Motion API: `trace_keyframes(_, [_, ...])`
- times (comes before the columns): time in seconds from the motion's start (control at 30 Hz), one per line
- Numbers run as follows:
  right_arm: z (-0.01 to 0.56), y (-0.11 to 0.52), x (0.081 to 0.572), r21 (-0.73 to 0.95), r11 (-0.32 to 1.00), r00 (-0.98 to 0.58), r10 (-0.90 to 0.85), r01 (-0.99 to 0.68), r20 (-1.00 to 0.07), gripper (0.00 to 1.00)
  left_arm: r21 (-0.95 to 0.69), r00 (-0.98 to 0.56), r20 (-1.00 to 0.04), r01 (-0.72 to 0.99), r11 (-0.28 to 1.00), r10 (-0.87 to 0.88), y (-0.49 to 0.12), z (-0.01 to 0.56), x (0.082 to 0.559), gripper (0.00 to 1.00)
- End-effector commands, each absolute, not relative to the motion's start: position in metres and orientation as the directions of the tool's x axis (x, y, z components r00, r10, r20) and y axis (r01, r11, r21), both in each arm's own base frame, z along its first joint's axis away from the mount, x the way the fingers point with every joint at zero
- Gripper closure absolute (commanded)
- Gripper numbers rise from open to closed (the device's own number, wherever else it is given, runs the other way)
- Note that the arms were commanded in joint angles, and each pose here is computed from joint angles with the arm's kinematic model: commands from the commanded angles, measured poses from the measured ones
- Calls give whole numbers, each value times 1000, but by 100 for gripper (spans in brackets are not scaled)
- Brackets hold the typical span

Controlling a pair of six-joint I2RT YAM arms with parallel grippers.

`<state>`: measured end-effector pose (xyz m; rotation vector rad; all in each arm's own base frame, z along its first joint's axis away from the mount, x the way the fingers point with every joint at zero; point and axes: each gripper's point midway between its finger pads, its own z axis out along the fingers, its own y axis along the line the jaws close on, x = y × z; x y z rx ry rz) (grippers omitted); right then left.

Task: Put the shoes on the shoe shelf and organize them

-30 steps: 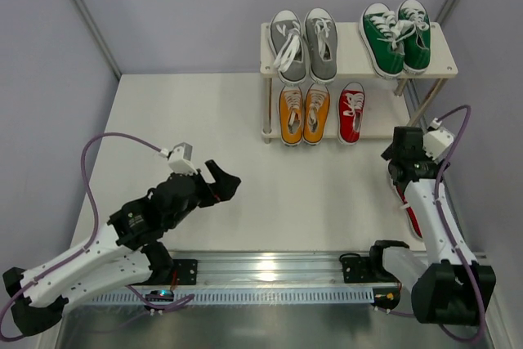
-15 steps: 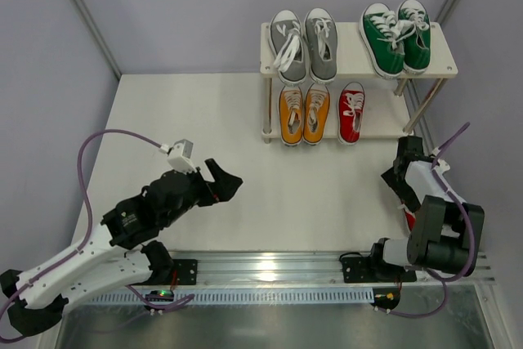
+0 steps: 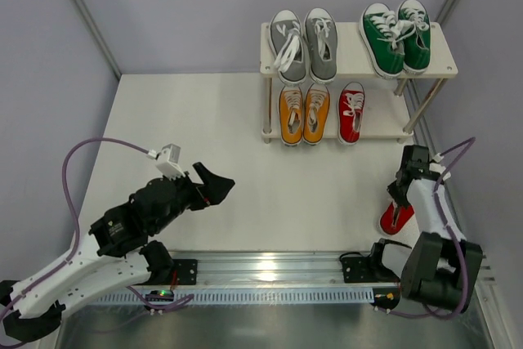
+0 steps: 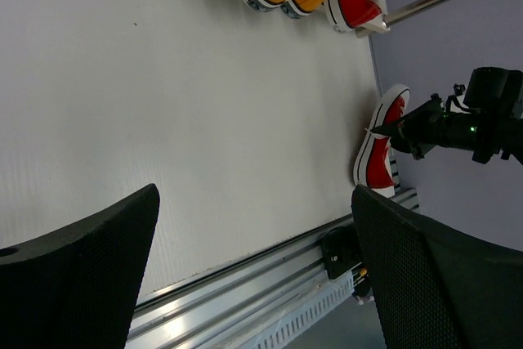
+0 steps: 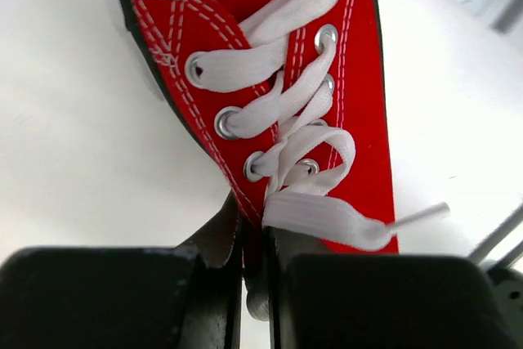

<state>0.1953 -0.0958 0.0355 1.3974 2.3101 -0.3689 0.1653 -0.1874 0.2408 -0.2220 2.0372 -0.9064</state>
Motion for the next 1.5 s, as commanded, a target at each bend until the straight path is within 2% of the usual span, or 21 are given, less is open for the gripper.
trace_keyframes(0.0, [73,-54,218,247,571,-414,774,783,-479,96,-675,-593,-644,144,724,-483,-180,236,167,4])
trace_keyframes(0.1, [94,-20,209,362,665,-481,734,653,-479,96,-674,-588,-645,137,725,-488,-178,235,167,4])
trace_keyframes(0.13, [96,15,207,451,717,-574,697,532,-430,96,-678,-584,-644,137,722,-494,-176,236,166,4])
trace_keyframes(0.2, [94,45,192,489,765,-681,621,419,-388,96,-677,-580,-646,132,724,-497,-174,236,166,4])
trace_keyframes(0.23, [95,75,183,531,789,-768,536,309,-351,96,-680,-575,-644,130,722,-504,-172,237,166,4])
trace_keyframes(0.37, [93,129,145,514,853,-915,273,87,-298,96,-682,-566,-645,125,721,-513,-167,240,165,4])
trace_keyframes(0.47, [91,157,127,453,887,-949,63,-88,-308,96,-677,-553,-651,114,727,-520,-161,241,165,4])
trace_keyframes(0.53, [88,176,132,421,889,-951,-47,-179,-304,96,-678,-542,-651,100,728,-531,-157,241,165,4])
trace_keyframes(0.6, [98,199,141,355,876,-910,-191,-327,-367,96,-687,-532,-647,97,720,-546,-153,243,165,4])
trace_keyframes(0.63, [89,207,148,304,885,-906,-242,-354,-348,96,-684,-524,-650,87,724,-550,-149,243,165,4])
trace_keyframes(0.8, [116,275,198,297,817,-814,-316,-494,-487,96,-693,-491,-650,71,717,-580,-135,251,162,5])
trace_keyframes(0.87, [112,296,208,284,808,-801,-340,-517,-492,96,-688,-476,-656,60,723,-585,-129,253,163,5])
trace_keyframes(0.9, [123,308,218,275,808,-787,-331,-521,-520,90,-685,-471,-659,54,727,-586,-125,253,162,5])
trace_keyframes(0.93, [122,317,214,266,801,-781,-350,-536,-517,64,-687,-465,-658,51,724,-592,-123,255,161,5])
trace_keyframes(1.0, [120,326,215,247,810,-776,-351,-533,-524,48,-684,-460,-660,42,728,-594,-118,255,160,5])
trace_keyframes(1.03, [120,332,209,255,802,-774,-355,-541,-525,25,-685,-457,-660,40,727,-597,-116,256,160,5])
trace_keyframes(1.1, [113,332,200,273,810,-794,-337,-518,-506,2,-687,-451,-658,31,726,-603,-113,255,159,5])
trace_keyframes(1.2, [117,324,193,274,820,-788,-304,-502,-535,0,-685,-448,-659,25,729,-604,-110,253,159,5])
trace_keyframes(1.3, [121,306,192,255,831,-753,-263,-494,-603,0,-674,-444,-670,26,739,-595,-110,252,160,5])
trace_keyframes(1.37, [146,292,197,257,832,-687,-190,-492,-701,0,-665,-446,-677,29,746,-586,-112,252,161,5])
trace_keyframes(1.47, [137,258,194,184,854,-634,-200,-486,-747,0,-655,-457,-683,36,755,-570,-115,251,161,5])
